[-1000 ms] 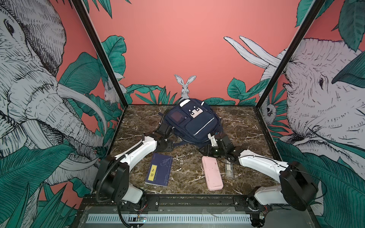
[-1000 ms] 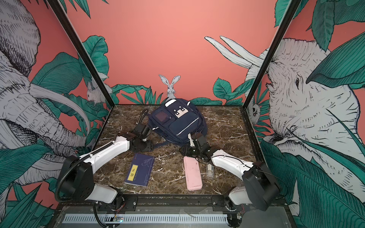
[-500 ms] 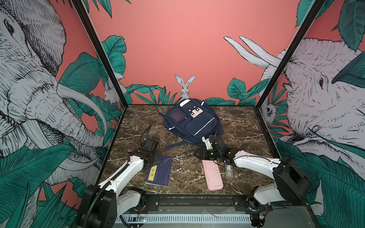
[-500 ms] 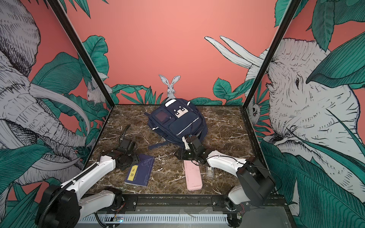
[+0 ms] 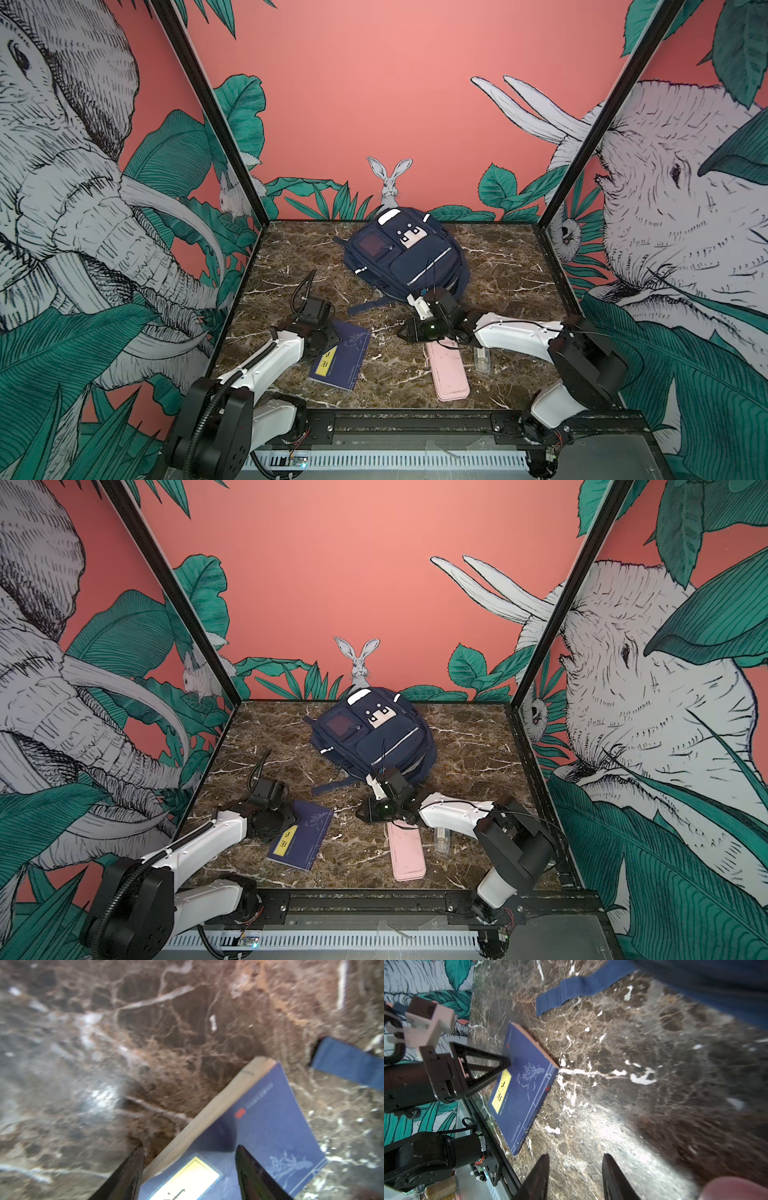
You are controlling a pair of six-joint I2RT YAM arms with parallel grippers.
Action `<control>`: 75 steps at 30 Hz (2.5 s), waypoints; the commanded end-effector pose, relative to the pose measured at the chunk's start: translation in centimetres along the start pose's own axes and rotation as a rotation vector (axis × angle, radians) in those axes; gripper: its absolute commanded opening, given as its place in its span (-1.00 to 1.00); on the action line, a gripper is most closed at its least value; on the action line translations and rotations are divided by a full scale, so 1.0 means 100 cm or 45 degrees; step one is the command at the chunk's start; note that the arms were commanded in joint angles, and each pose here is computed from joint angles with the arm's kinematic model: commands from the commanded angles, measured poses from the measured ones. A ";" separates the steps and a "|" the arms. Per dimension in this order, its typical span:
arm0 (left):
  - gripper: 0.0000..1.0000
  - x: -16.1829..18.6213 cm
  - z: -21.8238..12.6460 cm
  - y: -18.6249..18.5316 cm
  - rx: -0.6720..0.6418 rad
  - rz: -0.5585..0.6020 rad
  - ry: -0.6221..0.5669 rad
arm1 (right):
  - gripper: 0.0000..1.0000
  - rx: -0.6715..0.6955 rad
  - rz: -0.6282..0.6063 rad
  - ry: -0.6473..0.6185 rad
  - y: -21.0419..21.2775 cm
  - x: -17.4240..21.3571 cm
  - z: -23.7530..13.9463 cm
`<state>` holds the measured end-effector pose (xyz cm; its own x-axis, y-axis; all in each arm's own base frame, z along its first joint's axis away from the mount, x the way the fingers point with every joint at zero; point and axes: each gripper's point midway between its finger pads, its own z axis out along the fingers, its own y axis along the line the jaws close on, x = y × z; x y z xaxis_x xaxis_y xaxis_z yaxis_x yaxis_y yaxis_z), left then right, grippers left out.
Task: Pack the student bag
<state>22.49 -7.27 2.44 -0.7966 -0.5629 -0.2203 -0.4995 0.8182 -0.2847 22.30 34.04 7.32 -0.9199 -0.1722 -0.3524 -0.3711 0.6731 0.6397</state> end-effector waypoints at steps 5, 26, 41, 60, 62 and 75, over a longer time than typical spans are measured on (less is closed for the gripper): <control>0.38 0.016 0.019 -0.020 0.095 -0.111 0.122 | -0.20 -0.057 -0.043 0.080 0.014 0.005 0.020; 0.36 0.019 0.014 -0.006 -0.013 0.121 0.089 | -0.23 -0.117 -0.165 0.423 0.032 0.067 0.045; 0.31 0.036 0.020 -0.021 0.121 0.244 0.193 | -0.14 0.013 -0.080 0.334 0.004 0.030 0.072; 0.29 0.065 0.016 -0.050 0.206 0.402 0.286 | -0.14 -0.036 0.024 0.134 -0.003 -0.060 0.071; 0.29 0.064 0.015 -0.045 0.182 0.407 0.277 | -0.14 0.024 -0.007 0.131 -0.008 -0.056 0.060; 0.26 0.068 0.015 -0.024 0.087 0.424 0.287 | -0.12 -0.006 0.066 0.147 -0.014 -0.011 0.051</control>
<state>22.88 -15.37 2.89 -0.9449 -0.2316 -0.2315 -0.1243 0.9076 -0.4010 24.80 36.61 3.56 -0.9412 -0.2362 -0.2416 -0.3376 0.6830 0.6477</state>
